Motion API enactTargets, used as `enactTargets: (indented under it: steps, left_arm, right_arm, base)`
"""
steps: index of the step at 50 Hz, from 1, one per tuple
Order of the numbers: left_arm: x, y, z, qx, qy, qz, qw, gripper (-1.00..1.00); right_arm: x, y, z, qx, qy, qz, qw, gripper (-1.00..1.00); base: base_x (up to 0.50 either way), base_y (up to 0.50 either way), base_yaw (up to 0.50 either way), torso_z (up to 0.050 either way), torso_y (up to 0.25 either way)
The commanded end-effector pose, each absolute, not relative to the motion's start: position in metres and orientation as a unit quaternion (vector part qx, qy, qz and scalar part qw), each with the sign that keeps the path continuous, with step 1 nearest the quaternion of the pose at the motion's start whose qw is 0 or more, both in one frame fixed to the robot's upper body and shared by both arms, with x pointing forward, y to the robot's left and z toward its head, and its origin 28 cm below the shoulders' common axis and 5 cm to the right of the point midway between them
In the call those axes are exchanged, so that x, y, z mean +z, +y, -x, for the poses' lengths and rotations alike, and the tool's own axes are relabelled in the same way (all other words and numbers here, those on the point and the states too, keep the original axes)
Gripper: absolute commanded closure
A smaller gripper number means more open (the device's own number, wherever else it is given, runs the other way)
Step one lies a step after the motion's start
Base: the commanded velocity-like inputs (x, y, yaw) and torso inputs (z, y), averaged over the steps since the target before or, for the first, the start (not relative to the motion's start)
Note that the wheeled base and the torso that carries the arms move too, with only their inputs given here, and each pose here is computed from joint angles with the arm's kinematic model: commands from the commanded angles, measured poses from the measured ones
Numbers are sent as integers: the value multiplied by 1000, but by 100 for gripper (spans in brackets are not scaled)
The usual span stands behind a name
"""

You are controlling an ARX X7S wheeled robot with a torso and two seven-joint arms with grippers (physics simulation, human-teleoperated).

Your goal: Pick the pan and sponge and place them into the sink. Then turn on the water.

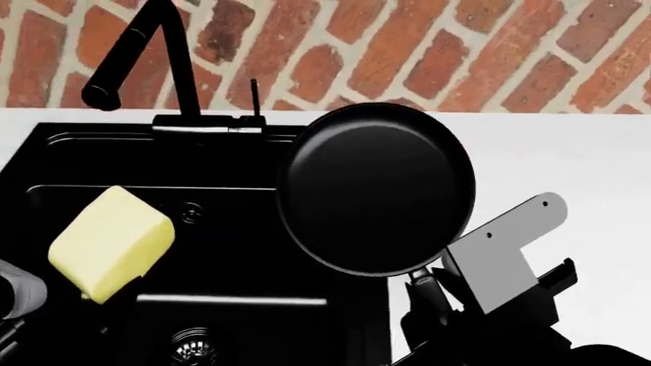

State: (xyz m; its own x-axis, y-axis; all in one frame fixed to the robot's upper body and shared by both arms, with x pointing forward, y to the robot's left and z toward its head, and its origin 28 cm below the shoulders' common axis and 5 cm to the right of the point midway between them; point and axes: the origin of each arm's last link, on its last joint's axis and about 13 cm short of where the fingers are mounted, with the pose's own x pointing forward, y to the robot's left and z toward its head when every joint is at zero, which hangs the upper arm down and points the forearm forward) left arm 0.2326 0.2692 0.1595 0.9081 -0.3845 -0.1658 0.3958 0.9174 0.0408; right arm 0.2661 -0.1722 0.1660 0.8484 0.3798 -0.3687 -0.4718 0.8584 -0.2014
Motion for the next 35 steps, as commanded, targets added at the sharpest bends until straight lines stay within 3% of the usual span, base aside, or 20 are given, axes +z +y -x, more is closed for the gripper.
enactTargets:
  steps: [1, 22, 35]
  left_arm:
    - [161, 274, -230, -197, 76, -31, 977, 100]
    - [161, 274, -230, -199, 75, -30, 977, 100]
    - [160, 274, -230, -199, 76, -31, 977, 100]
  right_arm:
    - [173, -175, -270, 207, 133, 152, 957, 100]
    - [168, -179, -265, 199, 133, 146, 960, 100]
    - [166, -181, -263, 193, 138, 143, 961, 100]
  base:
    - [82, 449, 0, 0, 0]
    - [106, 434, 0, 0, 2]
    - [44, 185, 0, 1, 2]
